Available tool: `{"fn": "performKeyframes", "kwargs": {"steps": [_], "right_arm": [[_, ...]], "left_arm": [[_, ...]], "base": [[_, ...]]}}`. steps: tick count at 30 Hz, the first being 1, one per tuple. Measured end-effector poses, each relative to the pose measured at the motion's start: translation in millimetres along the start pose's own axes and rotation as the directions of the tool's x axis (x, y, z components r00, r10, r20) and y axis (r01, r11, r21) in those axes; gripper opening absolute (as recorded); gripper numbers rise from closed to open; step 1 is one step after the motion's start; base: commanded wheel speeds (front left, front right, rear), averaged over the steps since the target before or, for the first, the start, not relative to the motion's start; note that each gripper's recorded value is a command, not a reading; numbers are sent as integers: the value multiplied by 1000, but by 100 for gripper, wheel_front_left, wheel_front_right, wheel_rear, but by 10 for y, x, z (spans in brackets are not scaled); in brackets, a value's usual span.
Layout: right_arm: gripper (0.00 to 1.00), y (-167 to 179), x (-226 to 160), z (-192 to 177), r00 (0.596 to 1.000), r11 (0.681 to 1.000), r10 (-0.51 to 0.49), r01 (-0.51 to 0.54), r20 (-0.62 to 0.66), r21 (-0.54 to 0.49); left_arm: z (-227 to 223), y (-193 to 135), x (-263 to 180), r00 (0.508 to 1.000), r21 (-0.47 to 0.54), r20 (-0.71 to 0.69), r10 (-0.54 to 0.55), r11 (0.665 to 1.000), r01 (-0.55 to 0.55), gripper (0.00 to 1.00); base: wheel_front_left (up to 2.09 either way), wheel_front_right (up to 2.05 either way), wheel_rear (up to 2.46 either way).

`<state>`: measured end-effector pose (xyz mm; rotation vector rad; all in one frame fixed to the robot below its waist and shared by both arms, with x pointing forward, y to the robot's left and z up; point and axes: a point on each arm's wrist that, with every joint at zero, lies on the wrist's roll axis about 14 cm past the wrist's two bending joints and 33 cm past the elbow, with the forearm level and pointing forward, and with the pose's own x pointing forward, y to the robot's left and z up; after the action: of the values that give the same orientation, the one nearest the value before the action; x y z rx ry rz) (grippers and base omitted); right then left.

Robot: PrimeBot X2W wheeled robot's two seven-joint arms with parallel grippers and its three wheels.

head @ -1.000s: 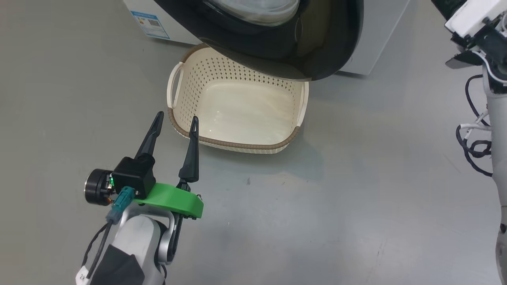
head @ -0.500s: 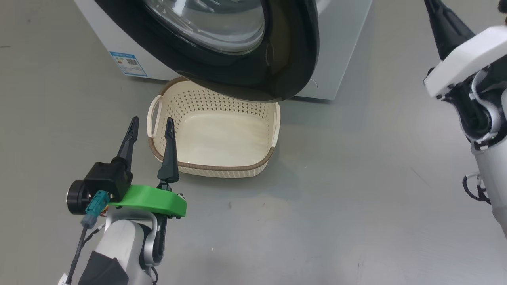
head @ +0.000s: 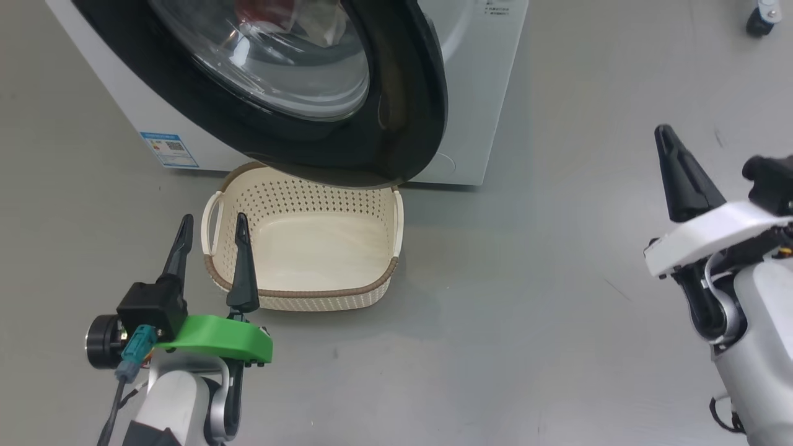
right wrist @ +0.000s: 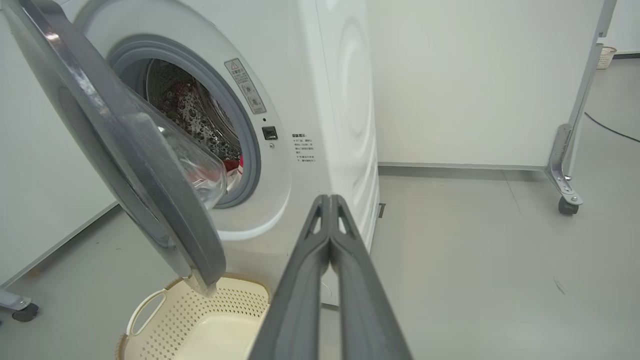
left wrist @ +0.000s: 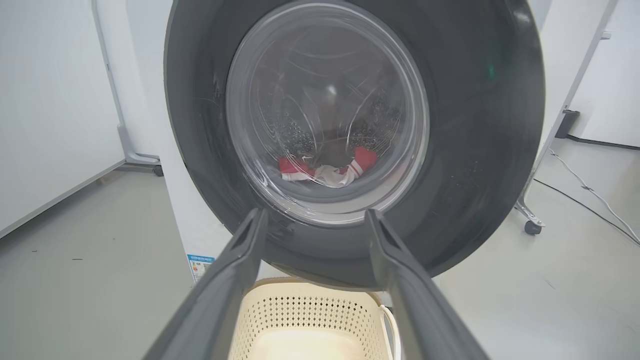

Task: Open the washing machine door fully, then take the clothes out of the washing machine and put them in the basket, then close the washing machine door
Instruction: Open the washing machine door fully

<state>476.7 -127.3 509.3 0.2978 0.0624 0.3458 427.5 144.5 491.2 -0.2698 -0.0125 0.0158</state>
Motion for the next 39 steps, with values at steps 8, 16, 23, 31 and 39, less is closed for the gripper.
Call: {"fn": "performKeyframes", "kwargs": {"steps": [8, 16, 23, 31, 39], "right_arm": [[100, -115, -402, -253, 991, 989, -132, 130, 21, 66], [100, -151, -504, -245, 985, 983, -169, 165, 36, 81], [100, -125, -520, -213, 986, 986, -161, 157, 49, 63], [100, -101, -559, -270, 987, 986, -159, 156, 37, 65], [100, -60, -545, -235, 988, 987, -148, 145, 49, 62]], "left_arm": [[-29, -31, -74, 1000, -3, -10, -6, 1000, 6, 100], [-61, -52, -118, 1000, -4, -20, -12, 1000, 12, 100], [-100, -72, -160, 999, -5, -32, -18, 1000, 17, 100], [-102, -87, -176, 999, -4, -34, -23, 1000, 22, 100], [-115, -69, -204, 999, -3, -38, -17, 1000, 17, 100]], "base": [[0, 0, 0], [0, 0, 0], [0, 0, 0], [0, 0, 0], [0, 0, 0]]}}
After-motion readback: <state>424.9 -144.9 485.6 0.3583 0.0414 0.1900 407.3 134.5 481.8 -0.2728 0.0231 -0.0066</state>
